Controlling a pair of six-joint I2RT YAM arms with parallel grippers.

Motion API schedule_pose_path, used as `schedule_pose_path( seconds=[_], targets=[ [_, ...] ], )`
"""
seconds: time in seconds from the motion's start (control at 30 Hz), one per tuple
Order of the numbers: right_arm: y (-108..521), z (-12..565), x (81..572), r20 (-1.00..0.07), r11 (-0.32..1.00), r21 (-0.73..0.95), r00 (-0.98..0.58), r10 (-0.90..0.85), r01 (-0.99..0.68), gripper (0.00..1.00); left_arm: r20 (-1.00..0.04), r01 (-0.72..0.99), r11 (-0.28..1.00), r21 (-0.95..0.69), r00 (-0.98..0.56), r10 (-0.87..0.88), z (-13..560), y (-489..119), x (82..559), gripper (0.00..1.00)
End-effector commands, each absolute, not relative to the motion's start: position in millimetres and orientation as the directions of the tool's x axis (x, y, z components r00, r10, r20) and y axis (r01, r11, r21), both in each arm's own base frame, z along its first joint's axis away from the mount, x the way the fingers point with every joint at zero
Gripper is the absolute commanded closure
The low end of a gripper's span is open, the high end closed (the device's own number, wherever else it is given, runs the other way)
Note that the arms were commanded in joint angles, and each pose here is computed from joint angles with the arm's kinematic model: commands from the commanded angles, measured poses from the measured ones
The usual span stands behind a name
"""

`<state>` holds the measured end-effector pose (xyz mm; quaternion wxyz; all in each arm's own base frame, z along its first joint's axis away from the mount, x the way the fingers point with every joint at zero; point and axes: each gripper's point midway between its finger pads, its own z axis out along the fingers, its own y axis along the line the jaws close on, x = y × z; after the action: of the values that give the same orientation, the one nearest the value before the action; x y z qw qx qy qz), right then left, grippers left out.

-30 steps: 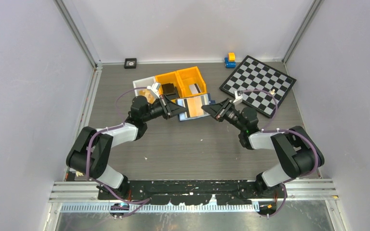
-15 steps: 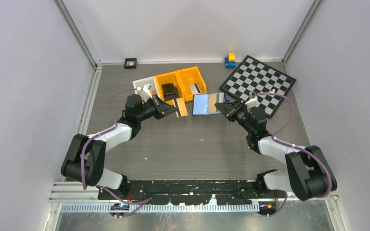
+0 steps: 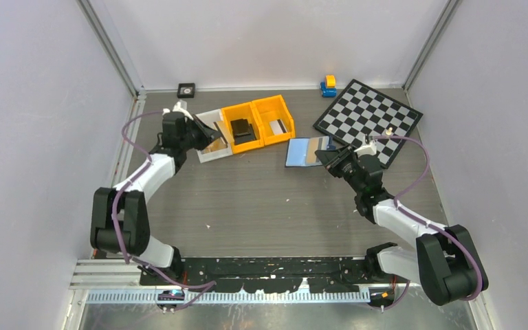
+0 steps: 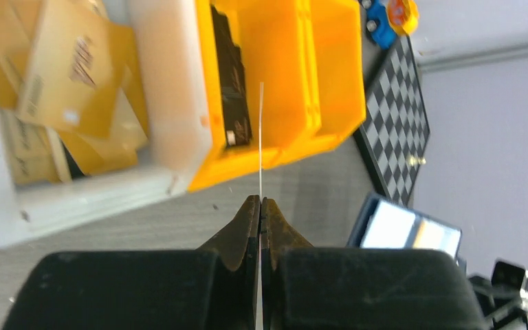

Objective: Take the credit cards out of the card holder
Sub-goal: Place the credit card in the storage box.

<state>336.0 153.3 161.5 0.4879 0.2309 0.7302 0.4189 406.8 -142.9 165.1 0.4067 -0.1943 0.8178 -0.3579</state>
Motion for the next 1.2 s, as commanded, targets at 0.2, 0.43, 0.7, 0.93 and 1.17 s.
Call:
schedule_pose_path(
  seconds=[0.2, 0.43, 0.7, 0.93, 1.17],
  targets=[
    [145, 186, 340, -0.554, 0.549, 0.827, -0.339, 0.76, -0.121, 0.98, -0.572, -0.119, 0.769, -0.628, -0.599, -0.56, 176, -103, 446, 1.0],
    [147, 183, 340, -0.548, 0.545, 0.83, -0.349, 0.76, -0.117, 0.99, -0.548, -0.145, 0.785, -0.602, -0.64, -0.539, 166, -89, 462, 1.0],
    [148, 180, 342, -0.548, 0.548, 0.829, -0.355, 0.757, -0.112, 0.99, -0.502, -0.166, 0.791, -0.589, -0.692, -0.519, 138, -83, 474, 1.0],
    [149, 178, 343, -0.548, 0.548, 0.829, -0.36, 0.755, -0.113, 0.99, -0.474, -0.16, 0.776, -0.61, -0.711, -0.519, 133, -87, 488, 0.98],
    [150, 177, 345, -0.554, 0.554, 0.825, -0.361, 0.75, -0.112, 0.99, -0.462, -0.185, 0.768, -0.613, -0.705, -0.538, 130, -86, 488, 0.37]
  ],
)
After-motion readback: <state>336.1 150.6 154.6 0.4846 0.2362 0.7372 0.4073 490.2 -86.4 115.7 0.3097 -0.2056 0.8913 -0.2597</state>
